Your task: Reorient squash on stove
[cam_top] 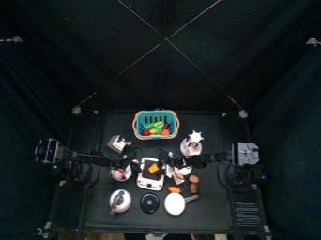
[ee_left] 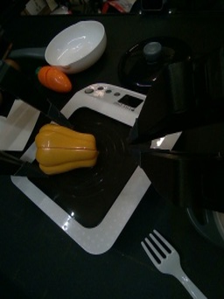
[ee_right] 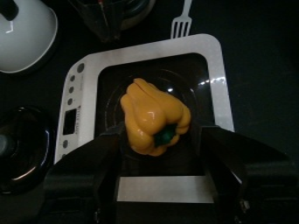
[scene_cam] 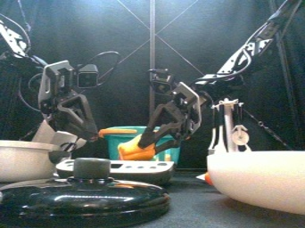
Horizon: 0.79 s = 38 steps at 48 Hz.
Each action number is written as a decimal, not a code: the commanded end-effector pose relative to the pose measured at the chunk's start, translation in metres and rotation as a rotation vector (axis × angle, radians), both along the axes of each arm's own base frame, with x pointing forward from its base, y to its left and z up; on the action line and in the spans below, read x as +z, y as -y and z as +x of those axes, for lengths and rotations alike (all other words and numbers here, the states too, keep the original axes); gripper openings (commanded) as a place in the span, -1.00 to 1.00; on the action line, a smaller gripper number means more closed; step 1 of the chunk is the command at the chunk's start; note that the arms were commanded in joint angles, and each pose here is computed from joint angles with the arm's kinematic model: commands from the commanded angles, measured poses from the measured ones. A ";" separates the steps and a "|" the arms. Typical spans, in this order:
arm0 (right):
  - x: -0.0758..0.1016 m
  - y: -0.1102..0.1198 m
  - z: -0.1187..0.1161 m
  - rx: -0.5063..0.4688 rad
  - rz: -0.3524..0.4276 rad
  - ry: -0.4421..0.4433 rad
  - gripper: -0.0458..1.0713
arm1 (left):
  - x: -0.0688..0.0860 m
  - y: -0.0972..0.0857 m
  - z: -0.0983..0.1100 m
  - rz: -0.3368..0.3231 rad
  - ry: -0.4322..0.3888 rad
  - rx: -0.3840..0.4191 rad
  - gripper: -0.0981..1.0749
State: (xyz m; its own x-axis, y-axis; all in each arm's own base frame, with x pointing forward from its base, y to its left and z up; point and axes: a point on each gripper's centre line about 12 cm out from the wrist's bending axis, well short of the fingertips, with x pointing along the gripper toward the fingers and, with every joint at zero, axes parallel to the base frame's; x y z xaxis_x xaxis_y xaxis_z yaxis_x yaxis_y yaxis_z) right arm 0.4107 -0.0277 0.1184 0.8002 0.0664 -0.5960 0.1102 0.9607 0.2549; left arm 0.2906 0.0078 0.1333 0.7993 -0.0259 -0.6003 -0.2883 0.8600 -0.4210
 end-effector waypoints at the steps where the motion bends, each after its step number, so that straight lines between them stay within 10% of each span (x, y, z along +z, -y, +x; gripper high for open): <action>1: 0.015 -0.007 0.003 0.015 -0.007 0.034 0.35 | 0.006 -0.001 0.003 0.002 0.024 0.003 0.15; 38: 0.049 -0.008 0.001 -0.023 -0.099 0.015 0.34 | 0.006 -0.006 0.003 0.003 0.023 0.019 0.15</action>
